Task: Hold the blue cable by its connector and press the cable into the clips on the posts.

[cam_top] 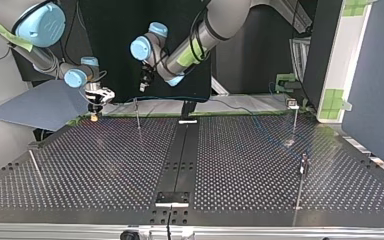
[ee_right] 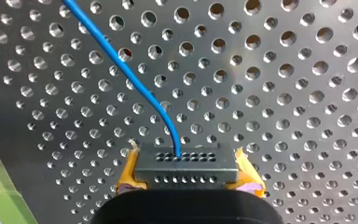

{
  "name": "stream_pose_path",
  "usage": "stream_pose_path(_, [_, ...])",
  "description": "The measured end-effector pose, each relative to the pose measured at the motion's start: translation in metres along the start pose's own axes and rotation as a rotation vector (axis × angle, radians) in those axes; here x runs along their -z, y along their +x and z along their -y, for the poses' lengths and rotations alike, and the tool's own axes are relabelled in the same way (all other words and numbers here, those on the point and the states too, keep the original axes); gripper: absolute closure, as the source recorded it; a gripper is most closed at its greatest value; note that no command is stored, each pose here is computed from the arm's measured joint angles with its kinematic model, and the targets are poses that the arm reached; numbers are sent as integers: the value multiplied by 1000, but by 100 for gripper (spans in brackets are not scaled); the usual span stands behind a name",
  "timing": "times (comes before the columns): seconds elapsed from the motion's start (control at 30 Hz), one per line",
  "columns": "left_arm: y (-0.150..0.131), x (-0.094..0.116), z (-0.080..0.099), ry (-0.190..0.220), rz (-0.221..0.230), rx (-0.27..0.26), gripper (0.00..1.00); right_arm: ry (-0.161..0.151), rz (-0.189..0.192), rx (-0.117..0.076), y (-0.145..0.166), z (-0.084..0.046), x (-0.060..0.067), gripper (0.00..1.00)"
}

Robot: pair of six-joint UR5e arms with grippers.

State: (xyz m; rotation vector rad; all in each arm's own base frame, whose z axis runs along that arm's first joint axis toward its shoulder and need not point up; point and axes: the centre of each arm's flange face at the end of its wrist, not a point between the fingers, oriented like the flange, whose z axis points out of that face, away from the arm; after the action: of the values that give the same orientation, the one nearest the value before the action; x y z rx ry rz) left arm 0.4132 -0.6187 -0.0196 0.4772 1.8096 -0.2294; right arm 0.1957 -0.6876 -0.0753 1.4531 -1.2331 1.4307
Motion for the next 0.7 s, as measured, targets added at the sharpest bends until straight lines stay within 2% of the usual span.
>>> stream_pose_path(0.33, [0, -2, -2, -4, 6, 5, 0, 1, 16, 6, -3, 3, 2, 100])
stream_pose_path(0.7, [0, -2, -4, -5, 4, 6, 0, 1, 57, 27, -8, 8, 6, 100])
